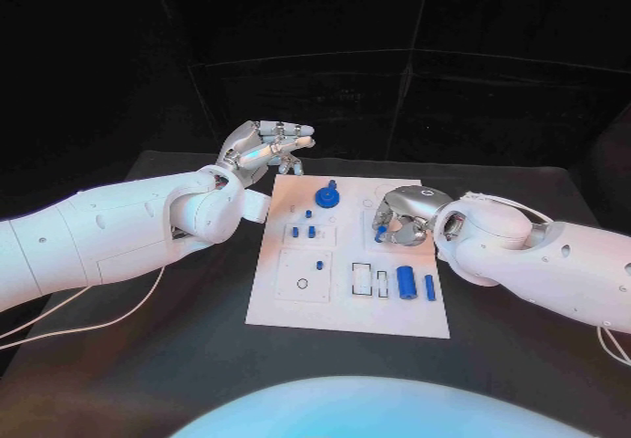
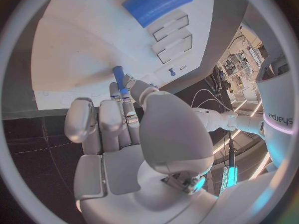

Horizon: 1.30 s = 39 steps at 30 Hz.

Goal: Assemble the parts on the task board

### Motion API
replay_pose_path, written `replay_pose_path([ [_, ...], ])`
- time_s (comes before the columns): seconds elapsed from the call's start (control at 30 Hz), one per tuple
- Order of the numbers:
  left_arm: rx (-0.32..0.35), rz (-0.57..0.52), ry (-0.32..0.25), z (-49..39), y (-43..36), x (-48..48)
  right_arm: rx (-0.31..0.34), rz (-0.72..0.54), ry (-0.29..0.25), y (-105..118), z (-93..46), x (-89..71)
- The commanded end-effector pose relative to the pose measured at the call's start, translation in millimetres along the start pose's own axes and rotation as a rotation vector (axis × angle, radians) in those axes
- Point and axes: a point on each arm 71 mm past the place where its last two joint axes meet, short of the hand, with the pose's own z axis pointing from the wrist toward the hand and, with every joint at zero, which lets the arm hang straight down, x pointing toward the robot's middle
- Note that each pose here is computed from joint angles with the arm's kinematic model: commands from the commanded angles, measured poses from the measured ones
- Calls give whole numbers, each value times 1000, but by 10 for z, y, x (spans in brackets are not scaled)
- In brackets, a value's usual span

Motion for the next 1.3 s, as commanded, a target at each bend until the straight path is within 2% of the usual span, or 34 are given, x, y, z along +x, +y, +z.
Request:
replay_pose_path([
  [0.03,6,-8,9,2,-15,6,-1,-3,-70,7,-49,-70],
  [0.23,6,-7,7,0,-16,-3,-35,18,-99,104,-196,-126],
  [0.4,6,-7,7,3,-14,0,-120,51,-136,406,-251,-251],
  [0.53,7,-8,9,6,-13,8,-193,69,-147,657,-228,-284],
  [0.7,7,-10,13,10,-11,26,-282,85,-142,966,-129,-274],
  [0.93,7,-12,18,17,-10,49,-388,110,-79,1335,-14,-89],
  [1.1,7,-13,19,18,-11,55,-403,114,-28,1403,52,67],
  [1.3,7,-14,20,19,-11,62,-387,102,26,1377,141,255],
])
